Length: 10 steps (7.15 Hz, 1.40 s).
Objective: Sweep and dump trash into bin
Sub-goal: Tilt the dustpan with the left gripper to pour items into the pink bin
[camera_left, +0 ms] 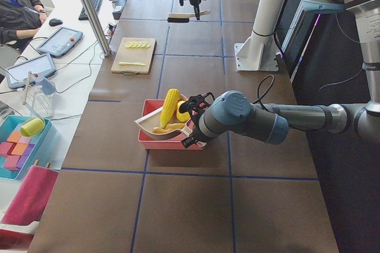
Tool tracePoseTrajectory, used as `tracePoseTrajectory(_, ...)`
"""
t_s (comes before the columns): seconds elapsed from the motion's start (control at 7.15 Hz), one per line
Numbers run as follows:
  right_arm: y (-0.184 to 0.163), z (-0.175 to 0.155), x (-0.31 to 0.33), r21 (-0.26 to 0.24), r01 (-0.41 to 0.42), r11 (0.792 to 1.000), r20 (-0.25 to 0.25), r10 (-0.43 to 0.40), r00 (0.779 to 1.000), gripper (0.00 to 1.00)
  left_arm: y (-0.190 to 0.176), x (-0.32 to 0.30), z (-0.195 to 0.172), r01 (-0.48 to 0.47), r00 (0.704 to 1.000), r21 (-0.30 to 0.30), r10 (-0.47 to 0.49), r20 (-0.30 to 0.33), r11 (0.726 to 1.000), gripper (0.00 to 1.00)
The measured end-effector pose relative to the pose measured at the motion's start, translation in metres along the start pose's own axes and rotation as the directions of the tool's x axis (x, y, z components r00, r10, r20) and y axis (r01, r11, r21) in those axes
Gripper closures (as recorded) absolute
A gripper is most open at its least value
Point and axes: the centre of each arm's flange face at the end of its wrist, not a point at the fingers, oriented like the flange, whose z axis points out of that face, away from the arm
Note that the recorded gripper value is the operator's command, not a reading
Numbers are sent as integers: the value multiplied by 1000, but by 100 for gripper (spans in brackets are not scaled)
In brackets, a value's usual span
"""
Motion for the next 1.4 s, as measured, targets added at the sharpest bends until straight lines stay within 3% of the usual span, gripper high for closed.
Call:
tracePoseTrajectory(0.56,-3,-3,9,1,-10,1000,7,10,1000,100,11,-3,0,-81,989,-111,94,112,991,100)
tracePoseTrajectory(1.4,16,-2,75,-47,-62,997,38,64,997,100,-28,12,31,-256,947,-276,298,123,926,100)
